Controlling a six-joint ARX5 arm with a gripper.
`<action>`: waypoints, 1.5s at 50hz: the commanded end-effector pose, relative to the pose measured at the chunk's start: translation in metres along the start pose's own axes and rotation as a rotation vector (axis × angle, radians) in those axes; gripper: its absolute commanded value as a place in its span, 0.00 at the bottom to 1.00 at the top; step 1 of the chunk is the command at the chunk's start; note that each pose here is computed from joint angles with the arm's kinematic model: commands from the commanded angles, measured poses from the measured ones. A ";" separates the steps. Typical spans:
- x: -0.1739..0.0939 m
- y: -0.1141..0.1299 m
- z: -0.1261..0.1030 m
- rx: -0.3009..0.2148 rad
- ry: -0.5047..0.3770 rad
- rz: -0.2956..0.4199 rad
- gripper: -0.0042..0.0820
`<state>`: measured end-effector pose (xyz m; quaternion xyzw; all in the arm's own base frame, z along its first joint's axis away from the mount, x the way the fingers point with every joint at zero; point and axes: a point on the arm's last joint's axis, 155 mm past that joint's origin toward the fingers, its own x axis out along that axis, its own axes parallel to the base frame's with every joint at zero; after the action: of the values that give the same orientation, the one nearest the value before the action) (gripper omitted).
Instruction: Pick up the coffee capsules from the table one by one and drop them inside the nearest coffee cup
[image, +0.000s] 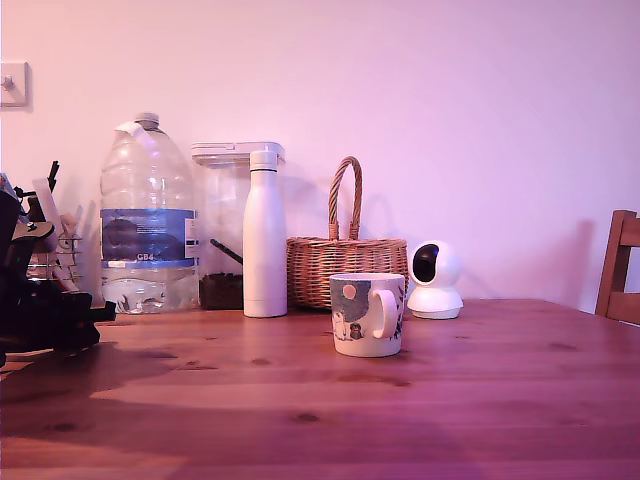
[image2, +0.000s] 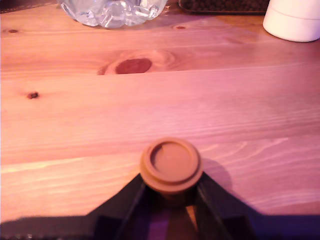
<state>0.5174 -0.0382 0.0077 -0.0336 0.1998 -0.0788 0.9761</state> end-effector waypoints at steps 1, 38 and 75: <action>0.000 -0.001 -0.017 0.009 0.044 -0.008 0.17; -0.045 -0.066 0.026 0.095 0.069 -0.277 0.17; -0.131 -0.171 0.074 0.218 0.081 -0.516 0.17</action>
<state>0.4136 -0.1776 0.1482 0.0229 0.2065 -0.3388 0.9177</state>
